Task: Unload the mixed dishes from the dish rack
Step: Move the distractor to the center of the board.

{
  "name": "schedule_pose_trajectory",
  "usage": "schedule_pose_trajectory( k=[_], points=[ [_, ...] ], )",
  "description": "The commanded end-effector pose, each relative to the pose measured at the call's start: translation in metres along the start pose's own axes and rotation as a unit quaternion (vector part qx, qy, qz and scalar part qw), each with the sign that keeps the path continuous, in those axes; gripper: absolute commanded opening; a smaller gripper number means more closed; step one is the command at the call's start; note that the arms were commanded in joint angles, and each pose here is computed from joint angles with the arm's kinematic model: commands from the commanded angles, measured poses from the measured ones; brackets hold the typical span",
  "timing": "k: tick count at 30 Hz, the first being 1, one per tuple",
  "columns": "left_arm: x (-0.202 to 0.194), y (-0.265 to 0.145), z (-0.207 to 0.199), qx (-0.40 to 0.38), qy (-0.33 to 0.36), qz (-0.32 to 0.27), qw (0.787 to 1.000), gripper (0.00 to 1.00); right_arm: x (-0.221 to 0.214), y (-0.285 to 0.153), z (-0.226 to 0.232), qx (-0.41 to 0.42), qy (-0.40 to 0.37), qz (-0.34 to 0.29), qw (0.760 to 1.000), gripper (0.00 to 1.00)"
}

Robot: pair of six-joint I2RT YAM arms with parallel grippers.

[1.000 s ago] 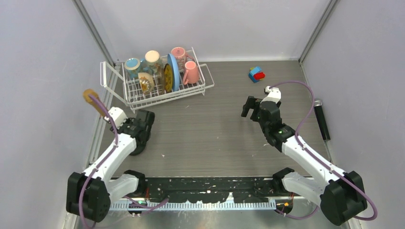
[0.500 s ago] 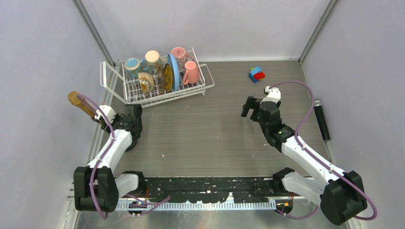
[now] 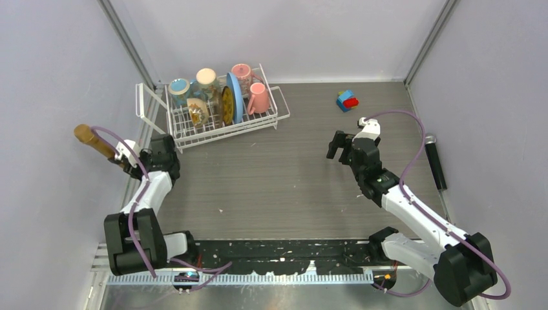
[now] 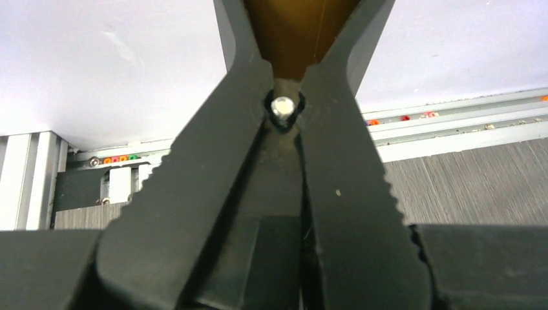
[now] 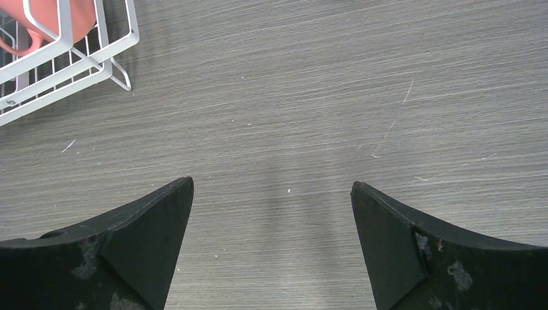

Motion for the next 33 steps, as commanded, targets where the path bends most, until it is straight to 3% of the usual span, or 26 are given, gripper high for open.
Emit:
schedule_pose_trajectory(
  k=[1, 10, 21, 26, 33],
  points=[
    [0.026, 0.008, -0.01, 0.031, -0.052, -0.049, 0.997, 0.0, 0.008, 0.001, 0.006, 0.013, 0.004, -0.021, 1.0, 1.0],
    [0.012, 0.008, -0.003, 0.041, -0.064, -0.038, 0.996, 0.0, 0.01, -0.001, 0.004, 0.007, 0.0, -0.027, 1.0, 1.0],
    [0.006, 0.006, -0.002, 0.033, -0.079, -0.022, 0.996, 0.37, 0.012, -0.003, 0.004, 0.005, 0.0, -0.025, 1.0, 1.0],
    [0.006, 0.004, -0.005, 0.019, -0.08, -0.014, 0.997, 0.42, 0.014, -0.004, 0.006, 0.008, 0.003, -0.027, 1.0, 1.0],
    [0.006, 0.002, -0.004, 0.01, -0.088, -0.01, 0.996, 0.66, 0.014, -0.004, 0.004, 0.003, 0.0, -0.029, 1.0, 1.0]
  ],
)
Point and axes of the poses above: each gripper's point midway between its finger pads, its own y axis out along the fingers, its own z axis along the line the jaws close on, x = y × z, the point moved 7 cm from there along -y, back along the fingers, and after that the axes turned 13 degrees about y, right-handed, at the moved point
